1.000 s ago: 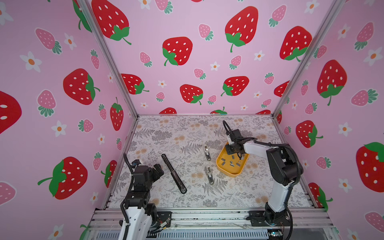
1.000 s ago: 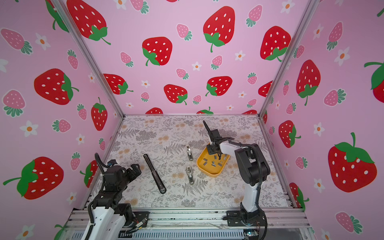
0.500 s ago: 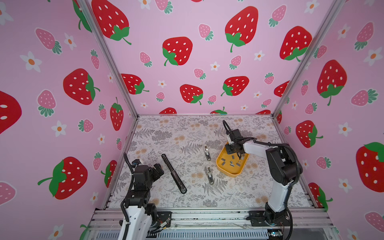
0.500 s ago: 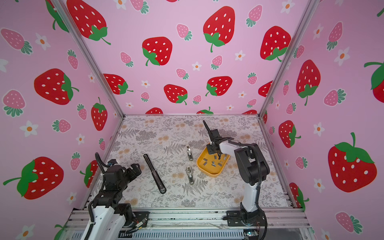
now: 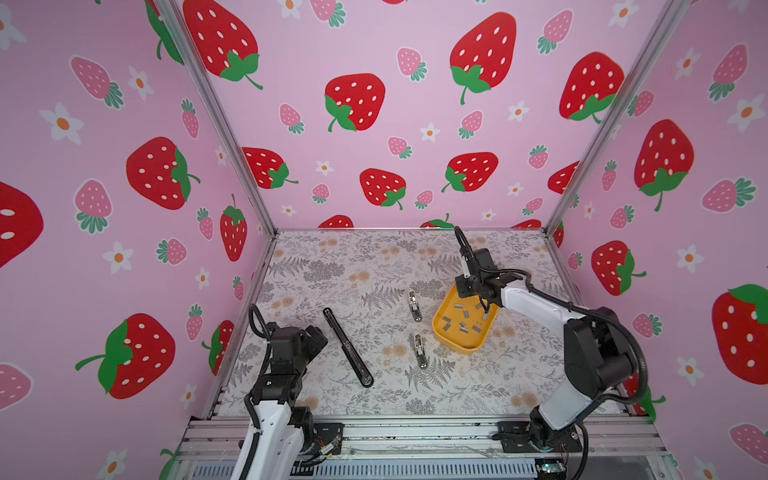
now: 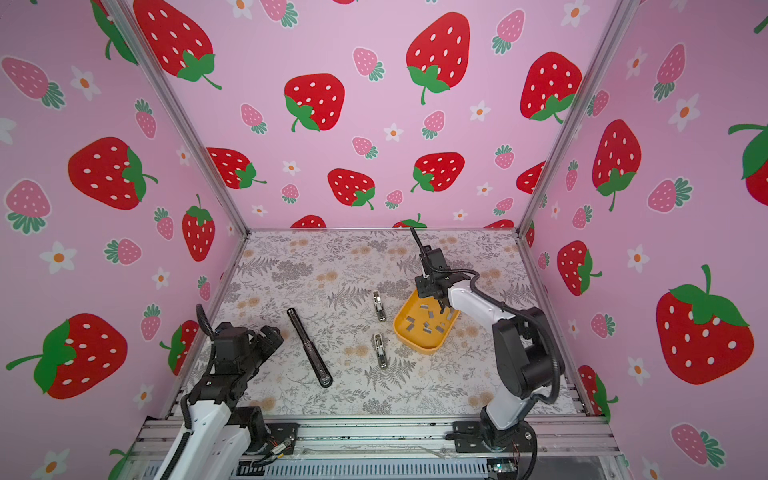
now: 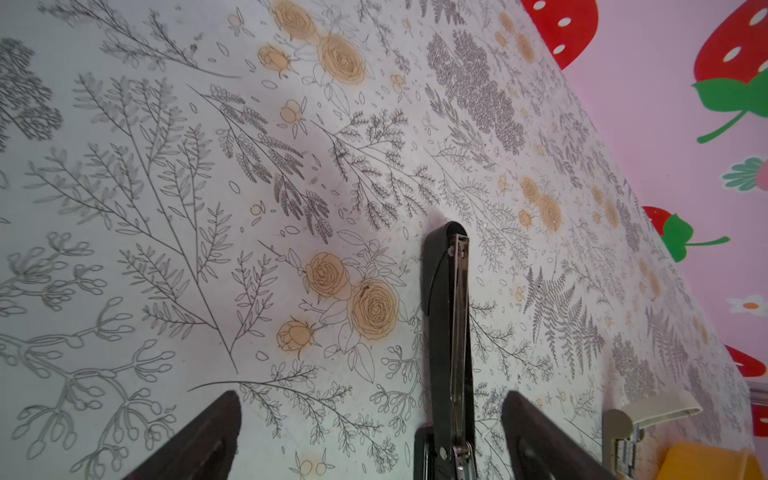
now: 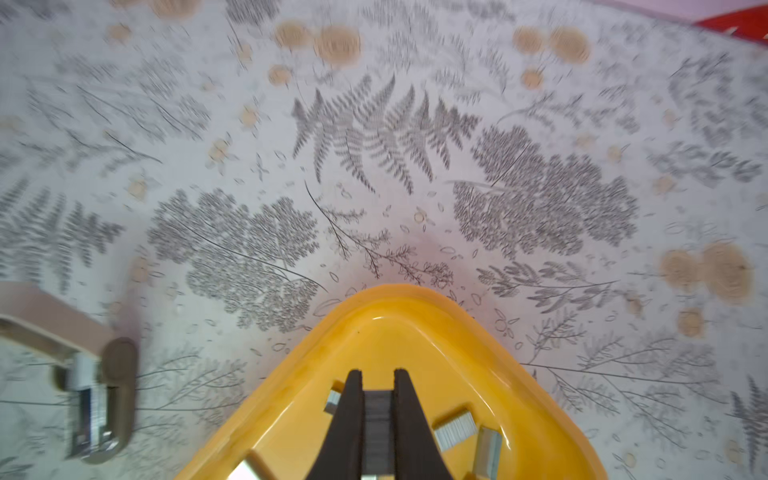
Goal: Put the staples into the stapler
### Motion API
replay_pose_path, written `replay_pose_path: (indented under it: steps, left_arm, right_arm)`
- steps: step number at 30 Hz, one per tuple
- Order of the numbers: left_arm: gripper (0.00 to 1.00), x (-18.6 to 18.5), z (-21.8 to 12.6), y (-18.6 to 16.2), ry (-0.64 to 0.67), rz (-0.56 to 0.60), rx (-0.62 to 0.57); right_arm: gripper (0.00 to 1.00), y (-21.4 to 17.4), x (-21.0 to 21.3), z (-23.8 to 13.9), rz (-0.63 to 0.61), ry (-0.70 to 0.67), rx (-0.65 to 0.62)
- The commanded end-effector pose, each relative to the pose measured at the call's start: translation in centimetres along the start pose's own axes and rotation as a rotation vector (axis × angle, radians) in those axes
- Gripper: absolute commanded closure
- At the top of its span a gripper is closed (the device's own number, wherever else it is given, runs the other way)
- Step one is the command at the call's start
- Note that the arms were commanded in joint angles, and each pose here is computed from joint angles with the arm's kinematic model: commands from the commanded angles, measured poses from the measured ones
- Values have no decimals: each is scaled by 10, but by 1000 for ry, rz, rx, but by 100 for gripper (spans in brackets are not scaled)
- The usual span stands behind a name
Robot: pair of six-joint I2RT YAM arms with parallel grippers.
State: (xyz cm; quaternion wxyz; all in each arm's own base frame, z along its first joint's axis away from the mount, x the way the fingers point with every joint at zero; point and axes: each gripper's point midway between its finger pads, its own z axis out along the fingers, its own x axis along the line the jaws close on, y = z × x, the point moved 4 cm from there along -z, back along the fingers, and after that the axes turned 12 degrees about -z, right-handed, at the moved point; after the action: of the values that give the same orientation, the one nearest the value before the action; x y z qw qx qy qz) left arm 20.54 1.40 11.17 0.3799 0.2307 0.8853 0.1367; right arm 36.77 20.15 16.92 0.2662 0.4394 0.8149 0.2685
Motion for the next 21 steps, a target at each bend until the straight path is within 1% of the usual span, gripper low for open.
replay_pose_path:
  steps: [1, 5, 7, 8, 13, 16, 21]
  left_arm:
    - [1, -6, 8, -6, -45, -107, 53]
    - [1, -10, 18, -12, -91, -159, 83]
    - [1, -14, 25, -20, -136, -184, 118]
    - [1, -15, 28, -22, -130, -185, 128]
    - [1, -13, 39, -45, -36, -178, 167]
    - [1, -13, 43, -54, -30, -192, 189]
    - [1, -20, 43, -69, -43, -187, 203]
  right_arm:
    - [92, 19, 21, -39, -18, -6, -78]
    - [91, 39, 59, -84, -58, 30, -204]
    - [91, 44, 80, -101, -69, 78, -258]
    - [91, 45, 86, -106, -67, 95, -273]
    - [91, 44, 128, -125, -66, 212, -341]
    - [91, 40, 157, -132, -63, 291, -383]
    - [91, 32, 188, -136, -67, 360, -394]
